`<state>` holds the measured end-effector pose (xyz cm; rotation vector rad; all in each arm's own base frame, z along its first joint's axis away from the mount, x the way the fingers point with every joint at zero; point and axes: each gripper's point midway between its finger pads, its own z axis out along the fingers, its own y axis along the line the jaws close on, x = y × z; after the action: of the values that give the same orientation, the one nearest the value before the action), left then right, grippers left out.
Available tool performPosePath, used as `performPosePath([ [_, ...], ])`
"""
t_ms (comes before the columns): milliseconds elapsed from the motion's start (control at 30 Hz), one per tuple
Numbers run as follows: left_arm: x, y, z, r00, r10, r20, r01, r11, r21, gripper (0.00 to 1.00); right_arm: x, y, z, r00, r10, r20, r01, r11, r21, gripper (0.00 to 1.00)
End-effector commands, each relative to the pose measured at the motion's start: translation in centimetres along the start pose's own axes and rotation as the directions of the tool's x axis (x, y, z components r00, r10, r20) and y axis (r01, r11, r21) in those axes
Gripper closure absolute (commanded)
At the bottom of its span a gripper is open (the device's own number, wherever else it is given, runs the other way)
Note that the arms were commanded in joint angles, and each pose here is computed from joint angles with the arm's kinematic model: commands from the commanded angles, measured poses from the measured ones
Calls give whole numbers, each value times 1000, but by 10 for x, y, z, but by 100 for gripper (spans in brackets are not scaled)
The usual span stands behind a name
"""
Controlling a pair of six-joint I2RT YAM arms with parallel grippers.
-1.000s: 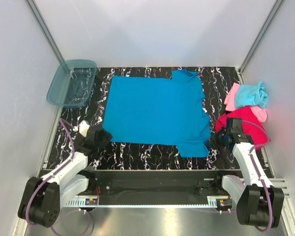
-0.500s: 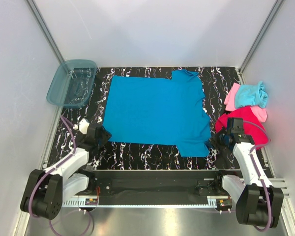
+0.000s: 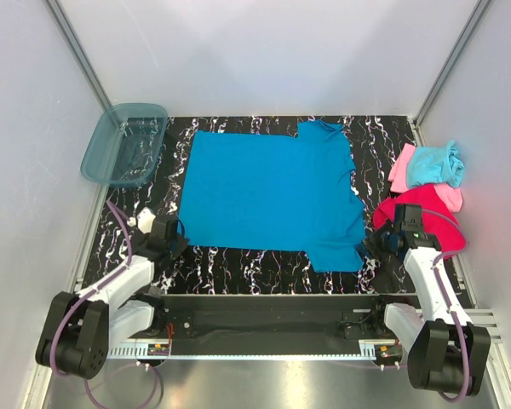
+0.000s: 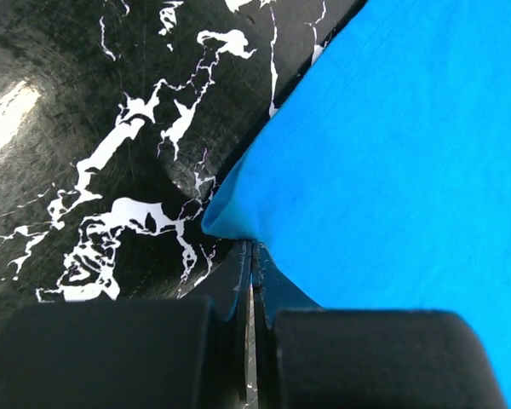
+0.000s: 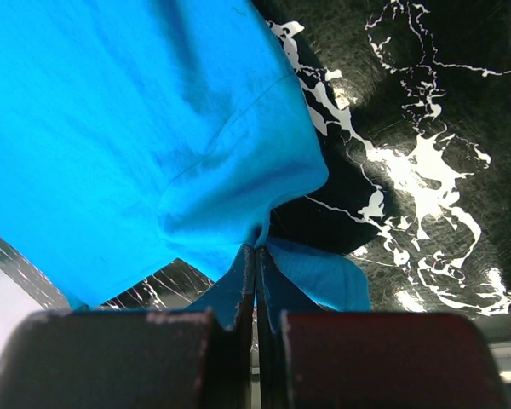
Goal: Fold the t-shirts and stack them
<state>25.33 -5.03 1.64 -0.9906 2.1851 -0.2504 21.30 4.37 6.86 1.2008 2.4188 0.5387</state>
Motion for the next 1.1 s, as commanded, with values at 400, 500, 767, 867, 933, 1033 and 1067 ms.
performPosePath([
  [400,-30,-8,-50,991,-72,109,59,992,115,100,-22,33,-19,996,55,77,-45,991,-124,100],
  [500,-35,-12,-59,990,-77,118,61,989,134,100,-26,40,-25,994,53,92,-39,989,-144,100],
  [767,-43,-12,-72,986,-82,142,61,988,144,100,-40,62,-41,986,90,140,-59,975,-213,100],
  [867,-51,-15,-76,984,-74,159,53,990,131,100,-46,71,-44,982,115,149,-75,966,-248,100],
  [933,-58,-22,-78,983,-82,166,59,989,133,100,-50,78,-44,979,131,153,-85,958,-273,100],
  [1033,-62,-30,-76,985,-80,155,62,991,116,100,-57,89,-47,976,147,160,-94,949,-301,100],
  [1067,-65,-33,-76,983,-81,163,63,991,117,100,-60,91,-47,975,151,164,-95,947,-306,100],
])
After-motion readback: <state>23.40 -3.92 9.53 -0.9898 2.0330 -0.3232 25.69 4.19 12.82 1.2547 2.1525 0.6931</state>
